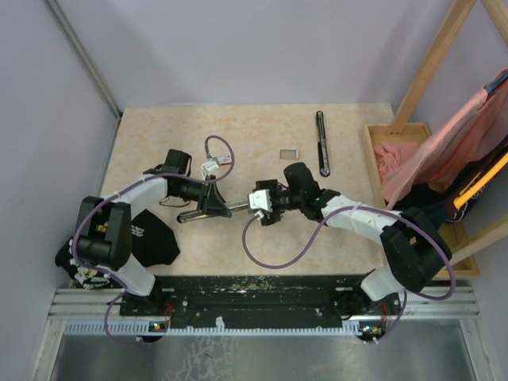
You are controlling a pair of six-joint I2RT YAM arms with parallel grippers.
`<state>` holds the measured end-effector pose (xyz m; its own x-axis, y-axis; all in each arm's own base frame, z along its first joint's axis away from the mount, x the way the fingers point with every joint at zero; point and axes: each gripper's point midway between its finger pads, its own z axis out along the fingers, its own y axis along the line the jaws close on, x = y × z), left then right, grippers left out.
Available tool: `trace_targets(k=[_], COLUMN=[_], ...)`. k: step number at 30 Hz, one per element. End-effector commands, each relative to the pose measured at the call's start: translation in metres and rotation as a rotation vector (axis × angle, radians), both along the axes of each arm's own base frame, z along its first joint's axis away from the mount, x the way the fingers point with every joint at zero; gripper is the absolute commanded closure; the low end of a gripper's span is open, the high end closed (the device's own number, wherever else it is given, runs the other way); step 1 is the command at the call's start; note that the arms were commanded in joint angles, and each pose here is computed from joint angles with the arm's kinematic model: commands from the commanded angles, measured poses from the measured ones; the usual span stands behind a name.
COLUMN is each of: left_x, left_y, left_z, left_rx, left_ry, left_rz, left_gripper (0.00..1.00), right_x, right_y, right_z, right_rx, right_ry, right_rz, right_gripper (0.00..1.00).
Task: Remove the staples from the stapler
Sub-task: Place the stapler at the center of the board.
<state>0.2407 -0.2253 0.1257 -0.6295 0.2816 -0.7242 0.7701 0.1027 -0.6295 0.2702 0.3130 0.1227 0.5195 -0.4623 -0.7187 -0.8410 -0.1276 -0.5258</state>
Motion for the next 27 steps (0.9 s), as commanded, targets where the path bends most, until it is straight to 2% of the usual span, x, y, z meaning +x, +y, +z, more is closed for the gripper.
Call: trace_targets(k=[1,12,16,19,20,21,23,27], left_x=[0.003,0.003,0.003,0.006,0.007,0.009,0.012,0.02], left_y=[-0.004,-0.003,-0.001,0.001,0.003,0.004,0.008,0.017], left_z=[0.018,0.019,0.018,0.017,0.016,0.016,0.014,0.011], left_rx=[-0.07,-0.072,-0.067,-0.06,-0.057,-0.053,-0.042,-0.021], left_ry=[-0.023,-0.017,-0.014,-0.019,-0.019,-0.021,-0.024,-0.03], left_rz=[-0.031,-0.042,-0.043,-0.038,-0.033,-0.027,-0.012,0.022], left_gripper=[1.0,1.0,1.0,1.0,1.0,1.0,1.0,0.99], right_x=[0.005,0.012,0.012,0.011,0.011,0.011,0.011,0.009], right_y=[0.011,0.021,0.029,0.035,0.037,0.039,0.043,0.05], right_z=[0.01,0.005,0.003,0.002,0.003,0.002,0.002,0.004], right_rx=[0.01,-0.022,-0.028,-0.033,-0.034,-0.038,-0.048,-0.053], right_ry=[-0.049,-0.119,-0.13,-0.129,-0.126,-0.119,-0.102,-0.069], right_rz=[0.003,-0.058,-0.074,-0.077,-0.078,-0.08,-0.084,-0.087], right_gripper=[0.27,0.4,0.49,0.63,0.72,0.86,1.0,1.0])
